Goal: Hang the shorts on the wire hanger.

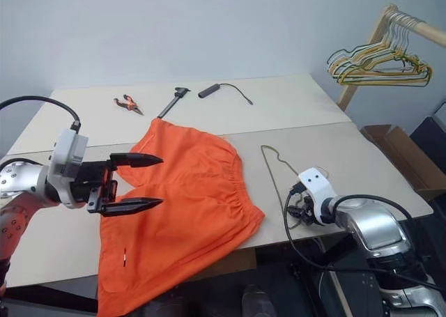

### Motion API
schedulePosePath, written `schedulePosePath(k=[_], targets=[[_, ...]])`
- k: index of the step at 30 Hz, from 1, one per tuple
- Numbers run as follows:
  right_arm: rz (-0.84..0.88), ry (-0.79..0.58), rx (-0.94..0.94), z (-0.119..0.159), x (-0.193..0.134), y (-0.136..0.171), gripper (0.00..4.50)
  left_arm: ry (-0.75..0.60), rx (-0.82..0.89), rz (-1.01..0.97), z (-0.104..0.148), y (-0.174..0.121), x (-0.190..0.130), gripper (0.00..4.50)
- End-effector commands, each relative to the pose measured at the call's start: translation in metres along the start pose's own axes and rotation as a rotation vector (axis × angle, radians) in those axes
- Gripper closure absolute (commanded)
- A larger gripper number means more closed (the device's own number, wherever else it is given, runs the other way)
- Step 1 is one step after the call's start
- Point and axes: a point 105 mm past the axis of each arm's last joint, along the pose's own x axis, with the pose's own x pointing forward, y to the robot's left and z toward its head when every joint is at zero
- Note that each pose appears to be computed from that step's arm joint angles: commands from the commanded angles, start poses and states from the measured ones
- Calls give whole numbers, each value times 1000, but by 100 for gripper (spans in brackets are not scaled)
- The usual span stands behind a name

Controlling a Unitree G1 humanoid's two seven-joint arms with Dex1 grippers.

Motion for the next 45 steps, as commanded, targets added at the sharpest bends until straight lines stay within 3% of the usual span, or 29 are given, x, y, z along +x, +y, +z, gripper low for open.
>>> schedulePosePath(k=[1,7,15,19,23,29,35,45], targets=[[-90,56,21,-11,-4,-18,249,-4,56,9,8,-2,-1,0],[-150,25,-18,0,-7,-26,447,-1,72,14,9,-1,-1,0],[-299,-249,-18,66,-27,-52,447,-30,128,47,19,18,4,0],[-536,-535,-549,118,-52,-53,447,-90,130,114,29,38,13,0],[-618,-710,-1072,144,-65,-30,447,-123,110,148,39,55,17,0],[-597,-902,-1439,156,-73,-5,447,-24,133,210,31,84,29,0],[-558,-1025,-1569,165,-80,17,447,123,91,170,9,93,48,0],[-575,-1066,-1639,173,-84,26,447,243,0,-16,-16,79,57,0]])
